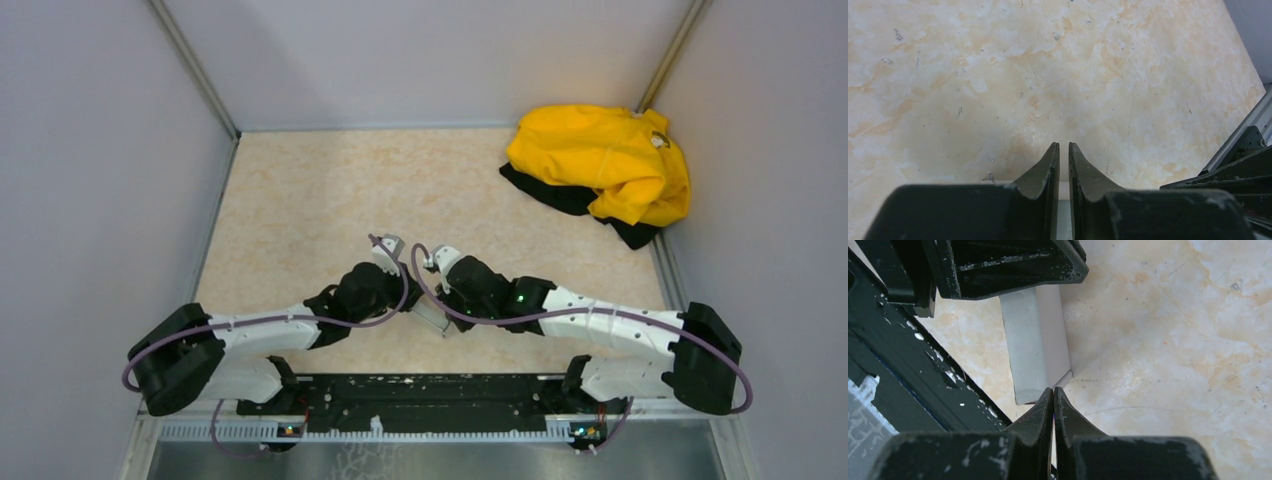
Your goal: Fold the paper box
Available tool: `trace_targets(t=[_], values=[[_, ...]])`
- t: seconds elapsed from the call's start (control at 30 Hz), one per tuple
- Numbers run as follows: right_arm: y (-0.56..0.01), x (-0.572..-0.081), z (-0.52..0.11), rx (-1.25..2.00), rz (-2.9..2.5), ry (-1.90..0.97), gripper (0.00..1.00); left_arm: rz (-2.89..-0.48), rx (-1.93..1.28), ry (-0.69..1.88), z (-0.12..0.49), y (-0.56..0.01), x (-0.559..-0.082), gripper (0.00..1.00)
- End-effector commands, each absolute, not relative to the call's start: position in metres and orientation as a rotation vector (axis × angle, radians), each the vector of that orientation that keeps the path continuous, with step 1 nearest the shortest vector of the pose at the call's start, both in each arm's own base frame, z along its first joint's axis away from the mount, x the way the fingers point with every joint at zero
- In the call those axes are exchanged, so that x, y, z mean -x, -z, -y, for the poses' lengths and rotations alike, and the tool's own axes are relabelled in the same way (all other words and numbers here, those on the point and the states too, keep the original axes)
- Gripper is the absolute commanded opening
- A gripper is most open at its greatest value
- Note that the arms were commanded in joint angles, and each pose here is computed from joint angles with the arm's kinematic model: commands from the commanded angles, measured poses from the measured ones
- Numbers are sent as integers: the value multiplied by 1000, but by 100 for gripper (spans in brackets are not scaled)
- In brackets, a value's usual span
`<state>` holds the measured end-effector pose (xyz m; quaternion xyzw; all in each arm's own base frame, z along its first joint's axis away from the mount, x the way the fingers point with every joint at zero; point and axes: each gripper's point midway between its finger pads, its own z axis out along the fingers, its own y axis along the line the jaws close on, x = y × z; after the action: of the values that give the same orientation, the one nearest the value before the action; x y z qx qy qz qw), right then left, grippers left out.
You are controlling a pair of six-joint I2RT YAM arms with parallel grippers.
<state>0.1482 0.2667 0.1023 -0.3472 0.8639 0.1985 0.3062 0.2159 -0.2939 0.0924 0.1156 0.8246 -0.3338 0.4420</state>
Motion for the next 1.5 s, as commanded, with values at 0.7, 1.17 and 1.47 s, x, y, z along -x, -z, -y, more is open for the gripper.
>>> trace_targets(t=[0.7,1.17,1.47], values=[[-152,-134,-287,1067,-2130,-601,0,-2181,-361,703,279,-51,-208,18],[-141,-127,-296,1126,-2141,-564,0,-2186,-369,702,281,-48,-209,18],[-109,-123,-291,1128,-2203,-537,0,-2192,-372,702,282,-45,-209,18]])
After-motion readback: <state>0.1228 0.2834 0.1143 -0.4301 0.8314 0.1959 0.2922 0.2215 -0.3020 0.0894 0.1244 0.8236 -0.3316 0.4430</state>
